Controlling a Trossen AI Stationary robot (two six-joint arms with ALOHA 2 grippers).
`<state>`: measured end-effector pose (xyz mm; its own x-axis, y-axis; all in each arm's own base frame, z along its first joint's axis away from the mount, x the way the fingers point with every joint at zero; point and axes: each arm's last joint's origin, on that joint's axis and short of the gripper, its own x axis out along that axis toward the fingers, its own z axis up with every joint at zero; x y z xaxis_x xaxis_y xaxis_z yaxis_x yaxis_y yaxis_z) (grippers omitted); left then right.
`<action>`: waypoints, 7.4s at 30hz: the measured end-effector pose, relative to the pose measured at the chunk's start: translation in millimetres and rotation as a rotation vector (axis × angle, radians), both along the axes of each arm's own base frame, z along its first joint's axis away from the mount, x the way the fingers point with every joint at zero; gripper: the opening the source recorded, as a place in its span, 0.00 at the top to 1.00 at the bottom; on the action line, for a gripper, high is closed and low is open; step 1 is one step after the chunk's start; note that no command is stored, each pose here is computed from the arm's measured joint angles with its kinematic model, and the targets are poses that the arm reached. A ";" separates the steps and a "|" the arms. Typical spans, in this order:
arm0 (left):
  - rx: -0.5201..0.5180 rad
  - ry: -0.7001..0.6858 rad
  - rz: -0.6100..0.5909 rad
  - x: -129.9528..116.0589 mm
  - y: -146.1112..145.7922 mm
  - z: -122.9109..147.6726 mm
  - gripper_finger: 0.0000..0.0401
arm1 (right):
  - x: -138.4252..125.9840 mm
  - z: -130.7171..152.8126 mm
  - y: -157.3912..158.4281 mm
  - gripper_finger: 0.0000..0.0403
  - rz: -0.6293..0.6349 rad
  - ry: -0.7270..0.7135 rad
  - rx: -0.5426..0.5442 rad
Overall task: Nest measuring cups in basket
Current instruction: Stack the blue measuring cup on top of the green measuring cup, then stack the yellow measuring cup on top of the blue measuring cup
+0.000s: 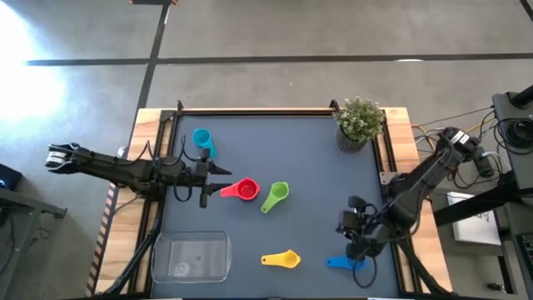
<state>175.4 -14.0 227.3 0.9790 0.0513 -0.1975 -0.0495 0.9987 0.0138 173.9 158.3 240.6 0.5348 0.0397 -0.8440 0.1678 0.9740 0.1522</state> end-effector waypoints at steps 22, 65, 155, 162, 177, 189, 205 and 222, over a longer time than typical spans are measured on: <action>0.026 0.024 -0.035 8.8 -1.8 -6.6 0.61 | -1.0 -36.6 48.5 0.58 -0.003 0.149 0.170; 0.020 0.017 -0.047 8.9 -2.1 -6.2 0.61 | -35.8 -68.8 65.0 0.85 -0.230 0.406 0.101; 0.078 0.086 -0.045 7.3 -1.2 -12.5 0.61 | 189.2 -30.1 -194.6 0.76 0.286 -0.082 -0.132; 0.083 0.090 -0.047 7.2 -1.2 -12.8 0.61 | 179.0 -8.8 -172.3 0.70 0.175 -0.096 -0.021; 0.082 0.089 -0.046 7.2 -1.1 -12.7 0.61 | 160.3 -3.4 -43.9 0.77 0.201 -0.138 -0.076; 0.013 0.043 -0.032 8.3 -1.4 -8.7 0.61 | 142.1 -17.5 -6.1 0.77 0.075 -0.202 -0.061; 0.004 0.032 -0.031 8.8 -1.5 -6.9 0.61 | 140.6 -50.3 12.7 0.78 0.014 -0.241 -0.048; -0.004 0.028 0.005 10.1 -0.6 -6.0 0.61 | 145.9 -58.6 28.6 0.77 0.067 -0.273 0.024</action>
